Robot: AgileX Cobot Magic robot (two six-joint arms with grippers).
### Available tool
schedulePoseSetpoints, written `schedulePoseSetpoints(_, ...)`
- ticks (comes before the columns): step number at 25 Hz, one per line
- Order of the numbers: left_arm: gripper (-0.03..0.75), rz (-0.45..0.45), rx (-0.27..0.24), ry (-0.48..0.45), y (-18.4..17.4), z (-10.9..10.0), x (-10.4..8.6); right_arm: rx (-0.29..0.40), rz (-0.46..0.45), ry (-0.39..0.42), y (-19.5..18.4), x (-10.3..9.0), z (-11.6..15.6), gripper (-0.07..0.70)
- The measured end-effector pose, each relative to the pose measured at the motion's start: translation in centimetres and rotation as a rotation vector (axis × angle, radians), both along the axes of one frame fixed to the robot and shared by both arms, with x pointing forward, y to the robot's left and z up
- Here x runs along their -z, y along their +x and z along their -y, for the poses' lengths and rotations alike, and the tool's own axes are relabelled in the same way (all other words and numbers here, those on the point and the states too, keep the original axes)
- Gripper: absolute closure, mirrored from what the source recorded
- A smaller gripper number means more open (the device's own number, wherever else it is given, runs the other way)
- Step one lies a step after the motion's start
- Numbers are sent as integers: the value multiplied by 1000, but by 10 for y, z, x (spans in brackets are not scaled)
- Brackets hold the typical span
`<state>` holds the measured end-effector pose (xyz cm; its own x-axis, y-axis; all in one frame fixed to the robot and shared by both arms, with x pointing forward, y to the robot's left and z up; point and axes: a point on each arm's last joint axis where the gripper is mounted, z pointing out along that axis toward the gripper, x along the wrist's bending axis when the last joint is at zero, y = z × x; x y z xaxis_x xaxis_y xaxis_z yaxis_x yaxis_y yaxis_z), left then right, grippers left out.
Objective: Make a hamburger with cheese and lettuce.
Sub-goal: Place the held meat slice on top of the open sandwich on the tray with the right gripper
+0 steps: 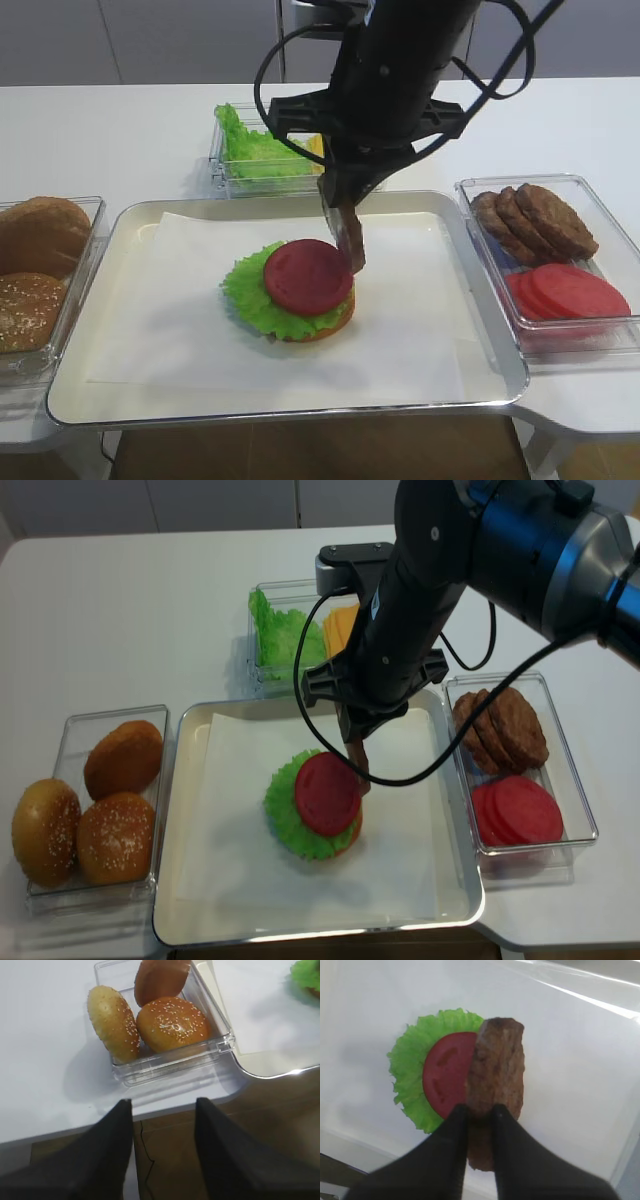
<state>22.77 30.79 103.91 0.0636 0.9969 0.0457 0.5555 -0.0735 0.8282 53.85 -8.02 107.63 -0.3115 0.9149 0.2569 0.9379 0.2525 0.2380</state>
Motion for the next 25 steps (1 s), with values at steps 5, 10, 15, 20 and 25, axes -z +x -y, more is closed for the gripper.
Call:
schedulePoseSetpoints(5, 406, 0, 0, 0, 0, 0, 0, -1, -5, 8, 0, 1, -1, 505)
schedulePoseSetpoints(10, 406, 0, 0, 0, 0, 0, 0, 0, -7, 10, 0, 1, -1, 505)
schedulePoseSetpoints(15, 406, 0, 0, 0, 0, 0, 0, 0, -10, 12, 0, 1, -2, 505)
schedulePoseSetpoints(20, 406, 0, 0, 0, 0, 0, 0, 0, -13, 16, 0, 1, -2, 505)
schedulePoseSetpoints(25, 406, 0, 0, 0, 0, 0, 0, 0, -14, 18, 0, 1, -2, 500)
